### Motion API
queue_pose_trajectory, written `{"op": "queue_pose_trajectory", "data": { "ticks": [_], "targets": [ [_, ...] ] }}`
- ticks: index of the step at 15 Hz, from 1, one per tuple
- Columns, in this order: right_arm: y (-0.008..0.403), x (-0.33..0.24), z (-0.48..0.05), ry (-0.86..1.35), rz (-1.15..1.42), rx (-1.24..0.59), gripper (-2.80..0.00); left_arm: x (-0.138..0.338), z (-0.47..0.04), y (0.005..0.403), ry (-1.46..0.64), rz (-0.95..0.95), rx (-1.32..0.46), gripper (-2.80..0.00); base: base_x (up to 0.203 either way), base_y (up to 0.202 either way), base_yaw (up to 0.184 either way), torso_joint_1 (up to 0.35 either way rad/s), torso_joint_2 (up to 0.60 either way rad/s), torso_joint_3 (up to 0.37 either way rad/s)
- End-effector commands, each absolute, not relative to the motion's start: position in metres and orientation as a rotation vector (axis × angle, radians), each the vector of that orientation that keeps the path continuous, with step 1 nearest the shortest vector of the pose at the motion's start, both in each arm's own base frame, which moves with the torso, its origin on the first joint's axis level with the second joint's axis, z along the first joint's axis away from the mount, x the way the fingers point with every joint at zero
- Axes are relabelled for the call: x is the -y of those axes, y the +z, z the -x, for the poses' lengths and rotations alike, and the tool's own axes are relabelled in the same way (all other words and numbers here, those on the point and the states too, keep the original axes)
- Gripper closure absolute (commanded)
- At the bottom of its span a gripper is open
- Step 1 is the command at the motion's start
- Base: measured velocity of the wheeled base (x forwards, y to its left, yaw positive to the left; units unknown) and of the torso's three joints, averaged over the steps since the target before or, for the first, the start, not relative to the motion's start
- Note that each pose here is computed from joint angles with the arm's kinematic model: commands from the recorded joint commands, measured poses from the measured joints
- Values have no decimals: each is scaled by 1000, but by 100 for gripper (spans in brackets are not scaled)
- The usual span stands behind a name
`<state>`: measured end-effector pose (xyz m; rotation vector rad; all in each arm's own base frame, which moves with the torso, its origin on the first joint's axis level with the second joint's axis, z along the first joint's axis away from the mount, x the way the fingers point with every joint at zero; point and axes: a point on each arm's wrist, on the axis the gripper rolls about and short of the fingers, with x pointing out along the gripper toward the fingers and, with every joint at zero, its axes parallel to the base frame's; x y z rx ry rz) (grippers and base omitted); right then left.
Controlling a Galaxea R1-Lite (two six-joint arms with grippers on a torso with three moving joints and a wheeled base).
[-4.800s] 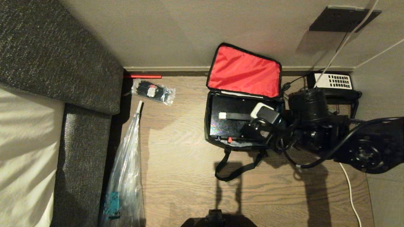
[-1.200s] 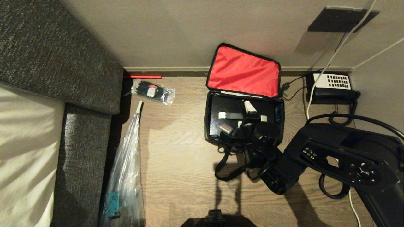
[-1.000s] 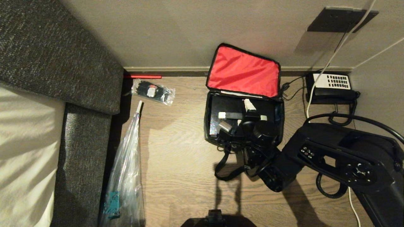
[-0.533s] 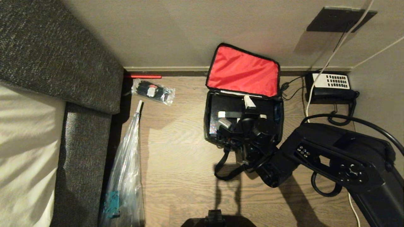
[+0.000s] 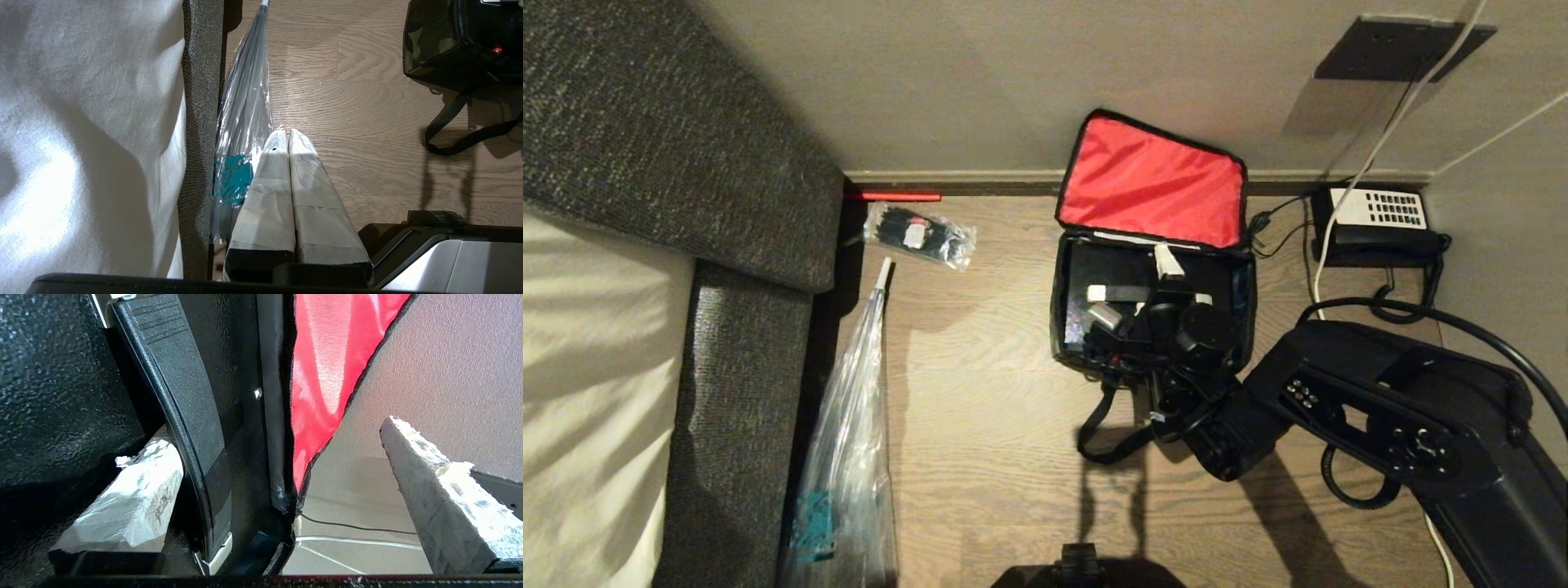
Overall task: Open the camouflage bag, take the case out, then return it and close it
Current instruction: Grip the handle
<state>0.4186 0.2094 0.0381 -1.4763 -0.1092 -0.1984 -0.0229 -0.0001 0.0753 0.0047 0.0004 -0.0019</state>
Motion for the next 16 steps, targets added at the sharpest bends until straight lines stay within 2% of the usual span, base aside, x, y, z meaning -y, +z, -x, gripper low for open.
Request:
{"op": "queue_pose_trajectory", "data": {
  "ticks": [1, 10, 11, 12, 16],
  "targets": [
    [33, -211, -420, -201, 1496, 101, -280, 0, 23, 75, -2, -5, -3, 0, 0, 0, 0, 0, 0, 0],
    [44, -212, -421, -213, 1469, 98, -280, 0, 23, 74, -2, -5, -5, 0, 0, 0, 0, 0, 0, 0],
    [40, -211, -420, -198, 1476, 82, -271, 0, 23, 75, -2, -5, -3, 0, 0, 0, 0, 0, 0, 0],
    [37, -210, -418, -187, 1485, 69, 0, 0, 23, 75, -2, -5, -4, 0, 0, 0, 0, 0, 0, 0],
    [38, -210, -419, -192, 1475, 72, 0, 0, 23, 75, -2, -5, -4, 0, 0, 0, 0, 0, 0, 0]
  ]
}}
